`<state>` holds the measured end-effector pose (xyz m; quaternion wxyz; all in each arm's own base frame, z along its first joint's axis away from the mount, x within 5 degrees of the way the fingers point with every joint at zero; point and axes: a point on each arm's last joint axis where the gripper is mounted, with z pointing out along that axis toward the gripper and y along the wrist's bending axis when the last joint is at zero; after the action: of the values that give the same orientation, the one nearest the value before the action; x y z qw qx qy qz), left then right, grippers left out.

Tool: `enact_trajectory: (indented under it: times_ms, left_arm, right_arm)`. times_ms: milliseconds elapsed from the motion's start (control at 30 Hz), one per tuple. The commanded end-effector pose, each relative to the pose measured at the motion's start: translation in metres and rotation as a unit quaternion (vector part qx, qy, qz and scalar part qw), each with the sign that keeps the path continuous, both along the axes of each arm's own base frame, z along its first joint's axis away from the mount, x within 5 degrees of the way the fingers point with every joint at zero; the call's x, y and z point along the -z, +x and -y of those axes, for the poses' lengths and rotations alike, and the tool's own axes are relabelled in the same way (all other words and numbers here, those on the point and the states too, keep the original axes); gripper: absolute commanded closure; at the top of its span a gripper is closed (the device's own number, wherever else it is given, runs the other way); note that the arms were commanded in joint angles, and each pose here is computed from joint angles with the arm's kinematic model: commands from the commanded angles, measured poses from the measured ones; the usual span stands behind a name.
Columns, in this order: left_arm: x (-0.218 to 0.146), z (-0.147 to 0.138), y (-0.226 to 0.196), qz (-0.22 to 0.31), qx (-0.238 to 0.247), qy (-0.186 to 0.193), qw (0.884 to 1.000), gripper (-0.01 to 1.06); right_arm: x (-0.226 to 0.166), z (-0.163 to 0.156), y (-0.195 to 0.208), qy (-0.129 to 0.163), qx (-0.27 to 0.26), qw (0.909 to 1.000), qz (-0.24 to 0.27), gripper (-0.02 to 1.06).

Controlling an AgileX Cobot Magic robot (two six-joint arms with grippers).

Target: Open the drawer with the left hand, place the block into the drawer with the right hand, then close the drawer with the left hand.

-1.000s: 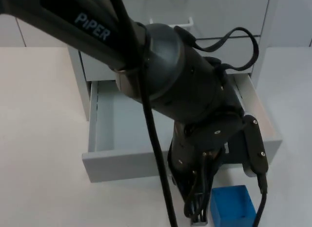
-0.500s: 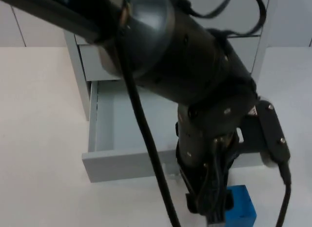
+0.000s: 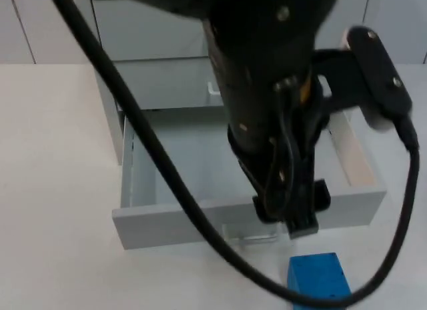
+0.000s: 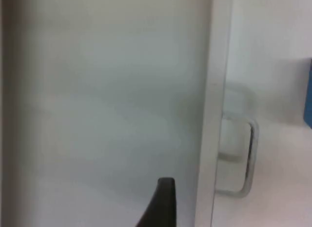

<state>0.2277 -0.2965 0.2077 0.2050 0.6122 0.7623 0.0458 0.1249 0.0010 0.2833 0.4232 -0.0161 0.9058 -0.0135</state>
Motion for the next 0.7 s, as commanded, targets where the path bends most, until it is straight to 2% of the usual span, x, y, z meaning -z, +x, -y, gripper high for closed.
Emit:
enact_trajectory:
  times_ms: [0,67,200,233,367,400,467,500,567,600,667]
  left_arm:
    - [-0.015,-0.01,0.004,-0.014,-0.033,-0.031,0.999,0.24]
    - [-0.02,-0.016,0.009,-0.021,-0.052,-0.042,0.998,0.24]
    - [-0.042,-0.053,0.03,-0.052,-0.143,-0.087,0.985,0.24]
    - [-0.042,-0.053,0.03,-0.052,-0.143,-0.087,0.985,0.24]
    - [-0.072,-0.096,0.041,-0.066,-0.221,-0.127,0.965,0.24]
    - [-0.072,-0.096,0.041,-0.066,-0.221,-0.127,0.965,0.24]
    - [-0.085,-0.116,0.043,-0.061,-0.253,-0.151,0.954,0.24]
    - [-0.091,-0.134,0.044,-0.054,-0.285,-0.167,0.942,0.24]
    - [-0.099,-0.158,0.039,-0.042,-0.322,-0.189,0.927,0.24]
    - [-0.099,-0.158,0.039,-0.042,-0.322,-0.189,0.927,0.24]
    - [-0.103,-0.182,0.031,-0.032,-0.352,-0.202,0.913,0.24]
  right_arm:
    - [0.0,0.001,0.0,0.0,0.005,1.0,-0.001,-0.01]
    - [0.0,0.001,0.0,0.0,0.005,1.0,-0.001,-0.01]
    - [0.0,0.001,0.0,0.0,0.005,1.0,-0.001,-0.01]
    - [0.0,0.001,0.0,0.0,0.005,1.0,-0.001,-0.01]
    - [0.0,0.0,0.0,0.002,0.001,1.0,-0.001,-0.01]
    - [0.0,0.0,0.0,0.002,0.001,1.0,-0.001,-0.01]
    - [0.0,0.0,0.0,0.005,0.002,1.0,-0.001,-0.01]
    - [0.0,0.0,0.0,0.005,0.002,1.0,-0.001,-0.01]
    - [0.0,0.0,0.0,0.005,0.002,1.0,-0.001,-0.01]
    - [0.0,0.0,0.0,0.005,0.002,1.0,-0.001,-0.01]
    - [0.0,0.0,0.0,0.005,0.002,1.0,-0.001,-0.01]
